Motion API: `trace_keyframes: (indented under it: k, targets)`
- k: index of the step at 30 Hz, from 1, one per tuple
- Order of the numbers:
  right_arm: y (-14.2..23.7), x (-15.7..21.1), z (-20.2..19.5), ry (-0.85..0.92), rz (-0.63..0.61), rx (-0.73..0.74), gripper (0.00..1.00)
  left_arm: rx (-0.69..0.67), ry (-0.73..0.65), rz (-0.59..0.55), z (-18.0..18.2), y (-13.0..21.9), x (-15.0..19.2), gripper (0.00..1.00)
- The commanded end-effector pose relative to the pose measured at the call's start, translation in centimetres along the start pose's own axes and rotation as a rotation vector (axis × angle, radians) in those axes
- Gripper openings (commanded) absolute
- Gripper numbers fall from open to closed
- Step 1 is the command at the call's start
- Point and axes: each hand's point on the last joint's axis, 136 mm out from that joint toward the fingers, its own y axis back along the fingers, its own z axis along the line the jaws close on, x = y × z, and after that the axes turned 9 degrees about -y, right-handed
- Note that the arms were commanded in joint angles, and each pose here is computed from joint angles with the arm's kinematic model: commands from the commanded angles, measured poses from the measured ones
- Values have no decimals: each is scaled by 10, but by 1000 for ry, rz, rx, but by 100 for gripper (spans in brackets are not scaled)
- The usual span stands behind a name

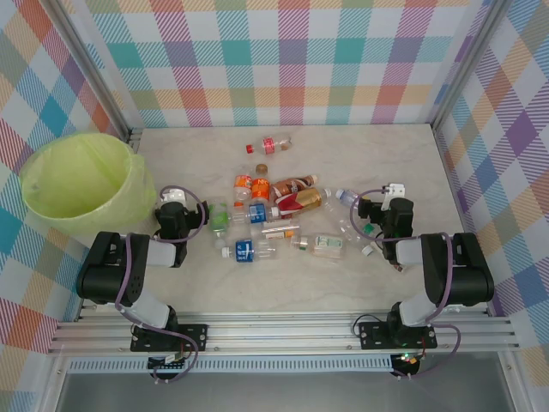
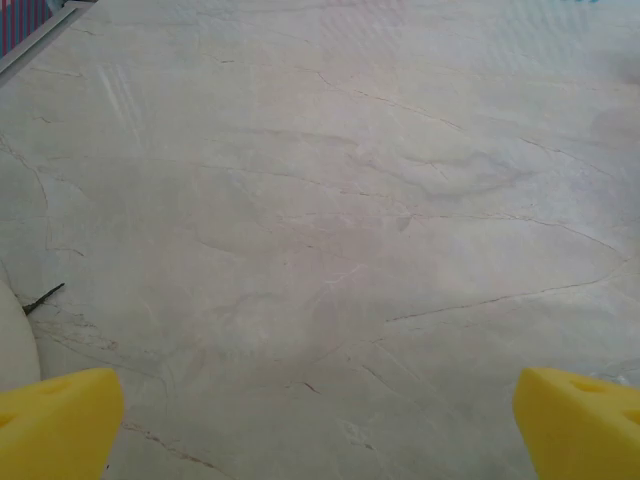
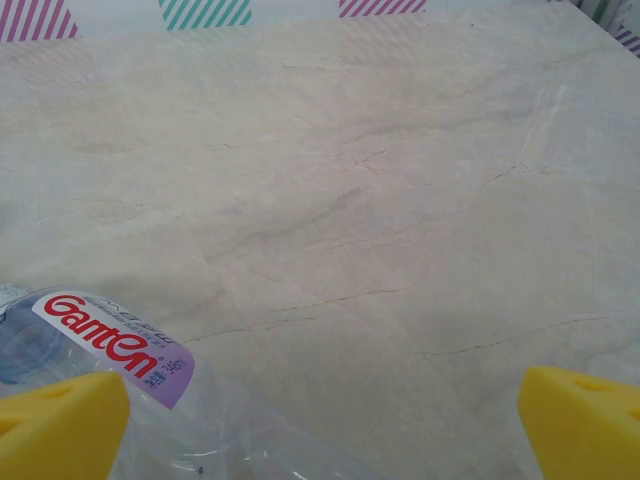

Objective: Put the plastic bottles in the bin

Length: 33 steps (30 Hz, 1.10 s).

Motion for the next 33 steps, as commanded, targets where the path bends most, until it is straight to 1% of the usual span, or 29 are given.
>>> trace_keyframes:
  k: [1,28,30,33]
  targets:
    - [0,-14,4,-12,-52,-8,100,-6,4,-45,1,1,-14,100]
    - [0,-14,4,-12,-52,-13,100,-5,5,-47,0,1,-14,100]
    - [0,-16,5,-12,-50,-14,100,9,-1,-44,-2,2,-15,100]
    - [5,-22,10,1,-56,-40,100,32,-10,-38,-4,7,-27,100]
